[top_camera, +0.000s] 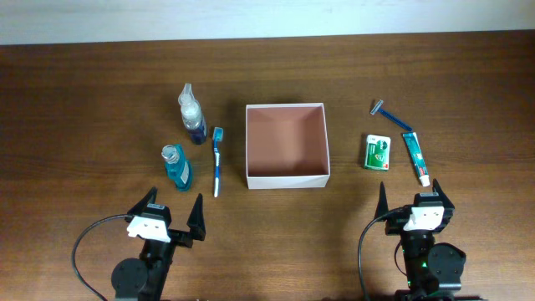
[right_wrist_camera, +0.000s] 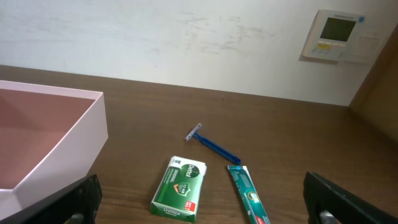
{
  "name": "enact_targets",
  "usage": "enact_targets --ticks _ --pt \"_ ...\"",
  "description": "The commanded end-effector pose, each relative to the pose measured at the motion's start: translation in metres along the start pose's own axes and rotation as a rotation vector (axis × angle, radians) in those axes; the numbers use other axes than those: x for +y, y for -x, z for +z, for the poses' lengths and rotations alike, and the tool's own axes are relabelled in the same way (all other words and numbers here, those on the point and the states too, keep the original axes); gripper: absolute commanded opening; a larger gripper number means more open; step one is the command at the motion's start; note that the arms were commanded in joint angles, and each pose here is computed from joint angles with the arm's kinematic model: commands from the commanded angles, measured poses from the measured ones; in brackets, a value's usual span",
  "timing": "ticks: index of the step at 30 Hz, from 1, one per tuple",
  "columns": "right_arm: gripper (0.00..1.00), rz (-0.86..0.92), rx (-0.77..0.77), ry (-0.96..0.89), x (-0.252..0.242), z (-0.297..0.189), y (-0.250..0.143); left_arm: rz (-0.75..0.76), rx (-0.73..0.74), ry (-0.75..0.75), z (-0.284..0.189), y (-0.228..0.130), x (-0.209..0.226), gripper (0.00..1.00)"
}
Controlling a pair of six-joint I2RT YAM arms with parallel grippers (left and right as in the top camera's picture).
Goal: Pack container
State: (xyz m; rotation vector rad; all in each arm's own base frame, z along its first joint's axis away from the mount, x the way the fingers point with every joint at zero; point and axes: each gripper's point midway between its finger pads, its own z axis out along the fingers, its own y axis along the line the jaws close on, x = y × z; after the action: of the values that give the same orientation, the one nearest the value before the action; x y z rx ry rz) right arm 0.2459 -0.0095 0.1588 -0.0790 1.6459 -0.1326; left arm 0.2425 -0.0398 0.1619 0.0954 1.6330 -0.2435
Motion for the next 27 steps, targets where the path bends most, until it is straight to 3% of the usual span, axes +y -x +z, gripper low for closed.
enact_targets --ticks 1,22,27 --pt "0.99 0.000 0.002 -0.007 0.000 0.000 -0.003 0.016 0.000 0.000 0.000 -0.001 0.000 0.99" --pt "0.99 0.000 0.001 -0.005 0.000 0.000 -0.003 0.016 0.000 0.000 0.000 -0.001 0.000 0.99" --pt "0.99 0.073 -0.065 0.132 0.022 -0.002 0.013 0.016 0.000 0.000 0.000 -0.001 0.000 0.99"
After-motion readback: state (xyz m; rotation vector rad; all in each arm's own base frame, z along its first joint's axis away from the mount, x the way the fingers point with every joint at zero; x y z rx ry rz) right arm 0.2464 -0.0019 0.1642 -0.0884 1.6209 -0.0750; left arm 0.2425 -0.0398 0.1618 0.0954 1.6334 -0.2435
